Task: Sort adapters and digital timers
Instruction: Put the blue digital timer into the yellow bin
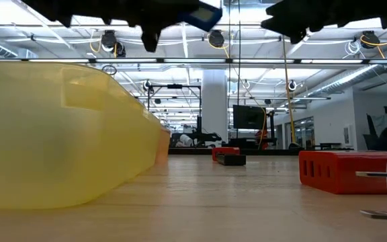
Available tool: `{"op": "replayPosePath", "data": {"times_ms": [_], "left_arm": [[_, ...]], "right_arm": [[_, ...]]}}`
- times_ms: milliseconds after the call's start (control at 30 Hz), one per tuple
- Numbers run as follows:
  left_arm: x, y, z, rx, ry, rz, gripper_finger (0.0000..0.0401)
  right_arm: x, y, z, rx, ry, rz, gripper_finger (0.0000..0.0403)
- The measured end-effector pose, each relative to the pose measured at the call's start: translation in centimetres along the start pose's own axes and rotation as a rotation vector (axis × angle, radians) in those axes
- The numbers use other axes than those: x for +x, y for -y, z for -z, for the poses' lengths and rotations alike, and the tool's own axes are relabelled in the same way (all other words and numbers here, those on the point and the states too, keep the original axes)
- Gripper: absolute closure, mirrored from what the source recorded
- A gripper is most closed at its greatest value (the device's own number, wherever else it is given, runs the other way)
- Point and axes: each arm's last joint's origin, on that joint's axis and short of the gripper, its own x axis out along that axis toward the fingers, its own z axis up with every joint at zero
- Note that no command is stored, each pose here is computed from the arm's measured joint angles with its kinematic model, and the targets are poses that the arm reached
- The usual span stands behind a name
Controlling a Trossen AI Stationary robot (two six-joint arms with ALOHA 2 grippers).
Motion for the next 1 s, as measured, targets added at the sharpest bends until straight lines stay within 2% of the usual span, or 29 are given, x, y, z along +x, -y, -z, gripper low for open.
{"op": "replayPosePath", "data": {"times_ms": [300,433,533,833,1000], "left_arm": [[-3.7,1.3,0.9,0.059,-0.099,0.045,0.0341],[-6.0,1.8,1.7,0.060,-0.089,0.090,0.0341],[-8.0,2.1,3.0,0.048,-0.108,0.166,0.0341],[-12.7,2.4,6.3,0.027,-0.055,0.284,0.0341],[-13.9,1.9,8.0,0.023,-0.006,0.291,0.0341]], "right_arm": [[-2.1,0.3,0.6,0.020,0.135,0.011,0.0200],[-2.6,0.4,0.4,0.024,0.164,0.013,0.0201],[-2.7,0.4,0.4,0.026,0.167,0.013,0.0202],[-2.6,0.4,0.5,0.022,0.159,0.013,0.0202],[-2.6,0.4,0.5,0.017,0.158,0.014,0.0202]]}}
